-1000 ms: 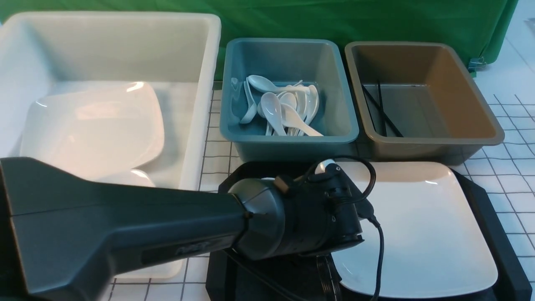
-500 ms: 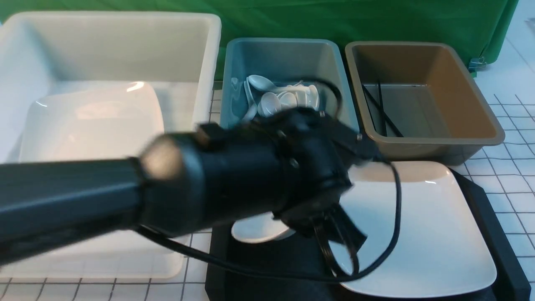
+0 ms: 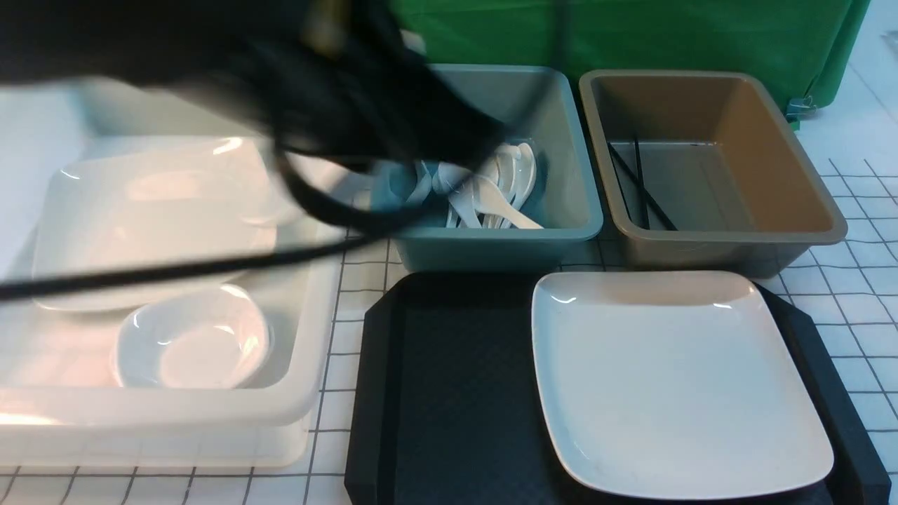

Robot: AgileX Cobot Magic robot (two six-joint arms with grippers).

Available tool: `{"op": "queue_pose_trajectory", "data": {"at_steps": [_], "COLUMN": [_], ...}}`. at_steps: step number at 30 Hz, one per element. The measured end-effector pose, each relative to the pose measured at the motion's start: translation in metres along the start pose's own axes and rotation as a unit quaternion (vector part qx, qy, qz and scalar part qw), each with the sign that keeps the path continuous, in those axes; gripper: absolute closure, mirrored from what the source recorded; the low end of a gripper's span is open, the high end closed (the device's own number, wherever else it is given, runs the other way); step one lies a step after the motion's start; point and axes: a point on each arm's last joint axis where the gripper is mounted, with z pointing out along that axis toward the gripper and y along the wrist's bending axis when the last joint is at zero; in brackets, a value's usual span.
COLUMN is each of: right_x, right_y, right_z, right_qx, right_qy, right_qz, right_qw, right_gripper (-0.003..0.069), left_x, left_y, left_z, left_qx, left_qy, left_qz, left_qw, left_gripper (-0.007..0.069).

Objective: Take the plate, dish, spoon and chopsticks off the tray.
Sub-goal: Use the left arm to put the small plate into the large storage box on the left

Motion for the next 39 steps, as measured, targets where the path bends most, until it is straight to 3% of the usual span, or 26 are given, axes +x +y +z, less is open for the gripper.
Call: {"op": "queue_pose_trajectory", "data": {"at_steps": [6, 13, 22, 28, 39], "right_x": [-0.001, -0.002, -0.005, -0.006, -0.005], "right_y": [0.0, 0.0, 0.0, 0.0, 0.0], "right_z": [0.0, 0.0, 0.0, 0.0, 0.0], "right_qx": [0.0, 0.0, 0.0, -0.001, -0.001], "right_qy": [-0.003, -0.009, -0.027, -0.032, -0.027], "right_qz": [0.002, 0.002, 0.002, 0.003, 0.004], "right_qw": [1.0, 1.0, 1.0, 0.999, 1.0], "right_gripper": [0.046, 0.0457, 0.0451, 0.0446, 0.0438], "left_x": [0.017, 0.07, 0.076, 0.085, 0.084], "left_y": [0.054, 0.1, 0.088, 0.083, 0.081], "left_z": [0.018, 0.081, 0.135, 0.174, 0.2], "left_qx": [-0.052, -0.12, -0.056, -0.058, -0.057], "left_qy": [0.062, 0.211, 0.243, 0.276, 0.249], "left_qz": [-0.061, -0.122, -0.15, -0.139, -0.135], "left_qw": [0.995, 0.962, 0.957, 0.949, 0.957], "left_gripper": [0.0617, 0.0617, 0.0617, 0.0617, 0.0589]}}
